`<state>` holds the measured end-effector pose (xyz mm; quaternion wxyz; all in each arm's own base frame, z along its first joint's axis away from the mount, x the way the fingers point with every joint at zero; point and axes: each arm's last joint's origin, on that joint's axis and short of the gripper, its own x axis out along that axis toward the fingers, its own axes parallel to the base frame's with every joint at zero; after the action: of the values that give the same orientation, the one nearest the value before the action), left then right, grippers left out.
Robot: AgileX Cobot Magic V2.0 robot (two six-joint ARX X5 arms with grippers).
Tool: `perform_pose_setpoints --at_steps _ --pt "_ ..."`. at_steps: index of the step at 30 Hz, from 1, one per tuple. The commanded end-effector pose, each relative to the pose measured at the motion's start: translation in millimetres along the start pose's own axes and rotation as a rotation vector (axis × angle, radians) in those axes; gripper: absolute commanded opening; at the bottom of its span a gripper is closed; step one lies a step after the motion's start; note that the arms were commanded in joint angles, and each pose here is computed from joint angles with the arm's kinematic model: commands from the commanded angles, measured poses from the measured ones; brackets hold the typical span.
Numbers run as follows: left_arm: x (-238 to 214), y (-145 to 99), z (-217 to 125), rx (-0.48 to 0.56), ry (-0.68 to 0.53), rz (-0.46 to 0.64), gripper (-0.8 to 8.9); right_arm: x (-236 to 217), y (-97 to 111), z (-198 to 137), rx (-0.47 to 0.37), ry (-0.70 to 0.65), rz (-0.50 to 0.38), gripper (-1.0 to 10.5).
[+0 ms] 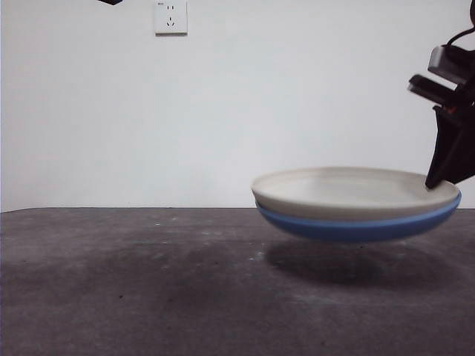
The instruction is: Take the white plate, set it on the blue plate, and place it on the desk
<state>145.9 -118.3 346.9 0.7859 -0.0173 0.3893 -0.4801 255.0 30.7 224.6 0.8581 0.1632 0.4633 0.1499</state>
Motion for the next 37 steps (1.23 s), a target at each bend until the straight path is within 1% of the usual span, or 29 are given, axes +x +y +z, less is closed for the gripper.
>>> perform_pose_setpoints --at_steps 1,8,14,18,26,28,32,37 --pt "0.4 -1.6 2.2 0.027 -0.004 -0.007 3.11 -5.2 5.2 3.5 0.016 -0.030 0.042 0.1" --pt "0.4 -1.6 2.8 0.031 -0.010 -0.008 3.11 -14.9 22.2 8.8 -0.008 -0.062 0.103 0.1" --pt "0.4 -1.6 2.8 0.031 -0.010 -0.008 3.11 -11.2 48.8 14.5 -0.029 -0.116 0.183 0.1" --pt "0.4 -1.6 2.8 0.031 -0.010 -0.008 3.11 3.5 66.4 14.9 -0.044 -0.103 0.217 0.1" --pt "0.4 -1.6 2.8 0.031 -0.009 -0.008 3.11 52.3 87.2 20.8 -0.049 -0.038 0.213 0.1" --pt "0.4 -1.6 2.7 0.031 -0.009 -0.008 3.11 67.0 90.7 23.2 -0.053 -0.021 0.193 0.1" --pt "0.4 -1.6 2.6 0.030 -0.007 -0.007 3.11 90.2 92.0 26.4 -0.050 0.016 0.167 0.1" --pt "0.4 -1.6 2.4 0.029 -0.006 -0.007 3.11 116.2 88.2 23.7 -0.042 0.064 0.145 0.1"
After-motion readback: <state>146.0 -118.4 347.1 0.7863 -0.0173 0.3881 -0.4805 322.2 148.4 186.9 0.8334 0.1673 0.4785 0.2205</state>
